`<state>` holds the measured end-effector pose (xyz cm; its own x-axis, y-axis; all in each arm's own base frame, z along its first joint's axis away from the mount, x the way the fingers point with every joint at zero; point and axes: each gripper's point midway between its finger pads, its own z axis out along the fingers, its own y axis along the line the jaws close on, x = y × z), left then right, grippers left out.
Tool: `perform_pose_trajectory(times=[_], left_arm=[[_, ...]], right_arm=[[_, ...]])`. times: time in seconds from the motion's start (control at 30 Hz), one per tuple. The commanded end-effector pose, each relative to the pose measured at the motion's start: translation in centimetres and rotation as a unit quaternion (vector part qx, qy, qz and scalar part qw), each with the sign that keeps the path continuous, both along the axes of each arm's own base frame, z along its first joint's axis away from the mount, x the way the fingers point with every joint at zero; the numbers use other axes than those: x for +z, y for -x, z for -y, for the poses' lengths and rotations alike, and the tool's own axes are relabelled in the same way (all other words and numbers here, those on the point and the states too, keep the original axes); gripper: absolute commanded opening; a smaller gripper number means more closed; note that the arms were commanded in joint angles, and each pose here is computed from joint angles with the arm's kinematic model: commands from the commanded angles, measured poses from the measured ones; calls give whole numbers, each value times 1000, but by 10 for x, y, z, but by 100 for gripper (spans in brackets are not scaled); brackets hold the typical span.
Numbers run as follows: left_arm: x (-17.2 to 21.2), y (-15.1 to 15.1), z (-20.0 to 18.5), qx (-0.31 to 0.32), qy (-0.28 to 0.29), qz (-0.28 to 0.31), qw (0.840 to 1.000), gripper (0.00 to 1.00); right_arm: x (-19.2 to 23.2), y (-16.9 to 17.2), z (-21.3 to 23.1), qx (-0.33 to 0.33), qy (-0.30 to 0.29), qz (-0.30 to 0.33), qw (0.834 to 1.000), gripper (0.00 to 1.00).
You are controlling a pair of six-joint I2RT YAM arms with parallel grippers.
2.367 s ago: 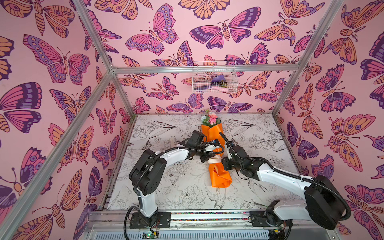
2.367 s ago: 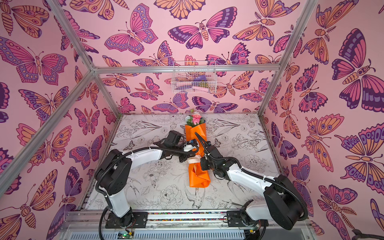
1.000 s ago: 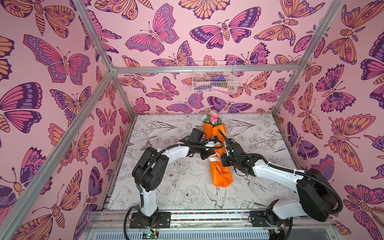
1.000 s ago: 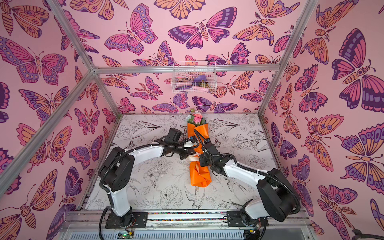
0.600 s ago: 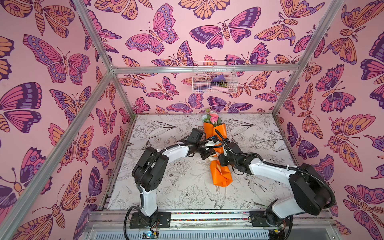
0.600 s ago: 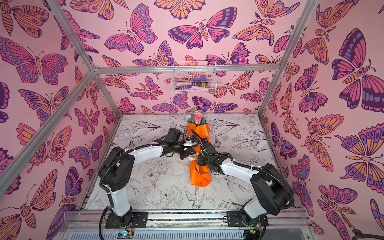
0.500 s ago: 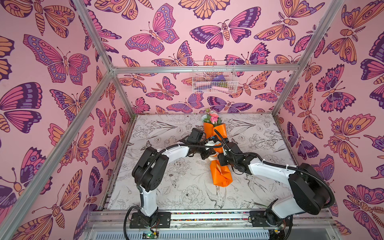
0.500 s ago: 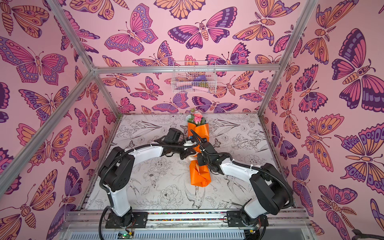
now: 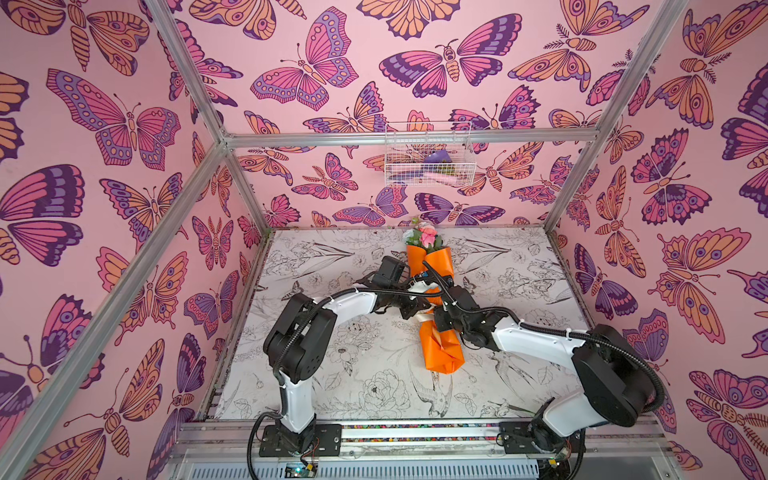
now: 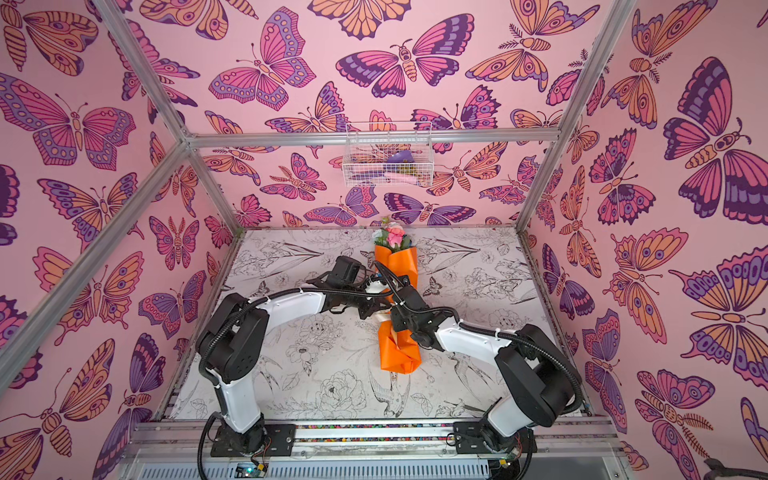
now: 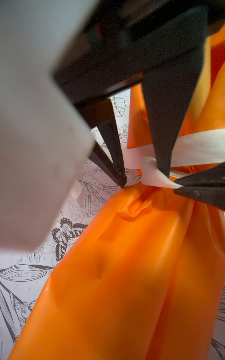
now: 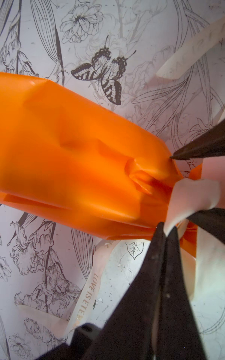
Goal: Tie the bouquet of fake flowers
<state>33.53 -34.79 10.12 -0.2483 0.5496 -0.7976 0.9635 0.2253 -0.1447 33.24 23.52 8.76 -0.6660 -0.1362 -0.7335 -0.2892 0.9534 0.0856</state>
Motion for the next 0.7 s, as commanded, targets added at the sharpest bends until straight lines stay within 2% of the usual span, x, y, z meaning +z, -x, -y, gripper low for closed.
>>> perform_pose_trajectory(times=[0.0,0.1,0.23,0.47,0.6,0.67], left_arm=[[4,7,0,-8,15,-10,1000,11],[3,8,-2,-4,14,-12,1000,21],[1,7,-10,12,8,-14,1000,28],[-4,9,-36,83,6,1,997,29],[-2,9,-49,133,29,14,991,20],[-1,11,-52,145,40,11,989,20]], right_arm=[[17,-15,-9,-6,-12,38,999,33],[19,-19,-7,-19,-10,47,999,25],[5,-22,-2,-37,6,37,999,16],[5,-24,1,-54,-3,42,998,13],[6,-25,2,-63,-7,42,997,11],[5,-25,3,-66,-9,42,997,10]])
